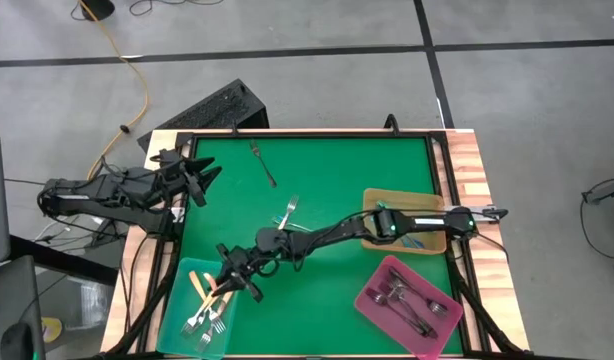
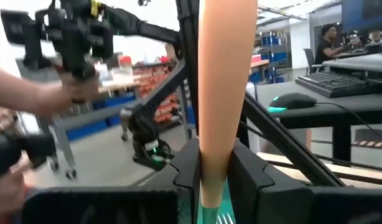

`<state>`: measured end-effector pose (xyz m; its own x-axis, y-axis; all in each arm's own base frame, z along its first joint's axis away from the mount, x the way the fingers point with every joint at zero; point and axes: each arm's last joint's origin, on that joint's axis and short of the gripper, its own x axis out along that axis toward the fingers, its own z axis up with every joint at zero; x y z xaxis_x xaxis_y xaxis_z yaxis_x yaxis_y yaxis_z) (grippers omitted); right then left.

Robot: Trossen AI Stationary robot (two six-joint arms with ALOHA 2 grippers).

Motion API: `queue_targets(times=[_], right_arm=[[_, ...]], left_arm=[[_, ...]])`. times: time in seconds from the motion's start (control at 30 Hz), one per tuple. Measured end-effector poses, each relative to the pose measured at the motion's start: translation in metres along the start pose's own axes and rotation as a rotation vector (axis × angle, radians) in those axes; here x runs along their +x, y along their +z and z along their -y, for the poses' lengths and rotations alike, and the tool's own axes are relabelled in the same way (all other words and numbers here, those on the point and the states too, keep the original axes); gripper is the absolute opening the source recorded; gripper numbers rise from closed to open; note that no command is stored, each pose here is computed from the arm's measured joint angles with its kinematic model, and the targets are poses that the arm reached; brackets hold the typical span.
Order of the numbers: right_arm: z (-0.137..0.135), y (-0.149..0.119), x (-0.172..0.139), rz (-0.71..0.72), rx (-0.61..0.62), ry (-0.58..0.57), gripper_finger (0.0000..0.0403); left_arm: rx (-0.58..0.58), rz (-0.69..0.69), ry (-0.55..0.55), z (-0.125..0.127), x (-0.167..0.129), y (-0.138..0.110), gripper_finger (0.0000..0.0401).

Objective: Sort silverware by color (type)
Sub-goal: Put the yellow fork into the blue bin

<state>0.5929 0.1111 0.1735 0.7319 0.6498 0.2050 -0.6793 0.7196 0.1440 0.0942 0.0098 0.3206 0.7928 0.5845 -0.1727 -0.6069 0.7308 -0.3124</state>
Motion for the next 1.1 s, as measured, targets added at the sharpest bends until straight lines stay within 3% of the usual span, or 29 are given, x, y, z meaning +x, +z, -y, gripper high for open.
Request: queue_targets(times=[0.13, 0.3, 0.43, 0.73, 0.9, 1.1], right_arm=[[-0.002, 0.000, 0.004, -0.047, -0.092, -0.006, 0.0076], [-0.009, -0.015, 0.008, -0.187, -0.386, -0.001, 0.0076], [-0.020, -0.018, 0.015, -0.283, -0.599, -0.073, 0.0076], [-0.023, -0.007, 0.017, -0.339, -0.790, -0.132, 0.0076], [-0.025, -0.001, 0.018, -0.406, -1.063, -0.188, 0.0076], [-0.038, -0.016, 0.022, -0.508, -1.180, -0.100, 0.0076]], left_arm=[[-0.003, 0.002, 0.000, 0.000, 0.000, 0.000, 0.0192], [-0.001, 0.000, 0.002, 0.000, 0.000, 0.000, 0.0192], [0.001, -0.001, 0.003, 0.000, 0.000, 0.000, 0.0192], [0.004, 0.010, 0.023, -0.001, 0.000, 0.000, 0.0192], [0.003, 0.009, 0.023, -0.001, 0.000, 0.000, 0.0192], [-0.003, 0.009, 0.023, -0.001, 0.000, 0.000, 0.0192]])
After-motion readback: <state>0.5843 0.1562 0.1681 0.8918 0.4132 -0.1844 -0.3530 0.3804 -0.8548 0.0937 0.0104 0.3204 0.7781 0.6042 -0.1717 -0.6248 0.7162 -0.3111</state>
